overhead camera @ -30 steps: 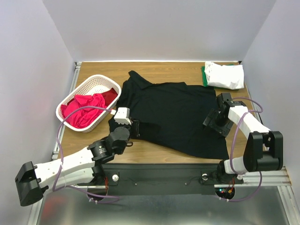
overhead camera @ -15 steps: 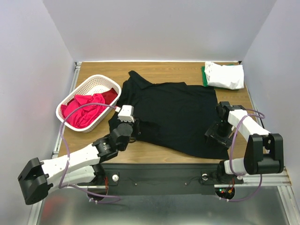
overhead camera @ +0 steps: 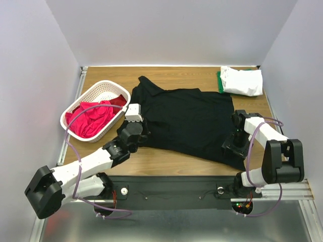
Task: Fold and stack the t-shirts
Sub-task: Fold the tshirt
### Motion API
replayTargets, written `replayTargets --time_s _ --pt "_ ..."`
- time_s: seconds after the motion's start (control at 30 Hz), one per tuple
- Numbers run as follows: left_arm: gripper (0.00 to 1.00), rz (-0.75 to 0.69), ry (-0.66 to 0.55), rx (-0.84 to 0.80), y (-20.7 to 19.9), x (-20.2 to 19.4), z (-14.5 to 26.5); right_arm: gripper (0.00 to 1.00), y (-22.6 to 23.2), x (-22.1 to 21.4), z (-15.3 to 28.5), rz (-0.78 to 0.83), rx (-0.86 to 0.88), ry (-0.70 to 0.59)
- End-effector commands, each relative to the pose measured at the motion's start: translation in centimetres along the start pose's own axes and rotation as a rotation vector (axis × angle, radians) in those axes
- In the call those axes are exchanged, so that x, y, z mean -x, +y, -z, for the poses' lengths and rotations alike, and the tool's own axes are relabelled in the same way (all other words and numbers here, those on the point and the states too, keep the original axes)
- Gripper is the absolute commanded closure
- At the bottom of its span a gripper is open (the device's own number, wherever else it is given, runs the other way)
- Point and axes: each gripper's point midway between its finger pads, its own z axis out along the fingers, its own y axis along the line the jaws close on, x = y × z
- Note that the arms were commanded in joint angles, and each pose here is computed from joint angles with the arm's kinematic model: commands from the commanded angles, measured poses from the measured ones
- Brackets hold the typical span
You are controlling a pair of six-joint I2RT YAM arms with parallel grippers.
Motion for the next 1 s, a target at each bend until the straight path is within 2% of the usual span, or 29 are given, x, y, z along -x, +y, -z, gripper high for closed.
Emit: replayTargets --time_s 0.0,0.23,0.5,0.77,0.97 --pt "1.0 0.048 -0.085 -0.008 -0.8 3.8 -1.0 0.31 -0.2 -0.1 -0.6 0.006 -0.012 -0.001" --pt "1.0 0.05 -0.09 0.003 -0.3 4.3 -1.6 0.33 -0.2 -0.6 -1.0 0.004 -0.02 0.03" --pt "1.0 0.055 -0.083 0.002 0.0 4.1 -1.9 0.28 -0.2 -0.9 -1.1 0.005 -0.024 0.044" --pt "1.0 0.066 -0.087 -0.012 -0.3 4.4 -1.9 0.42 0.6 -2.1 -2.0 0.013 -0.022 0.057" --pt "1.0 0.068 -0.086 -0.017 -0.3 4.5 -1.8 0.39 1.8 -3.7 -2.5 0.035 -0.006 0.063"
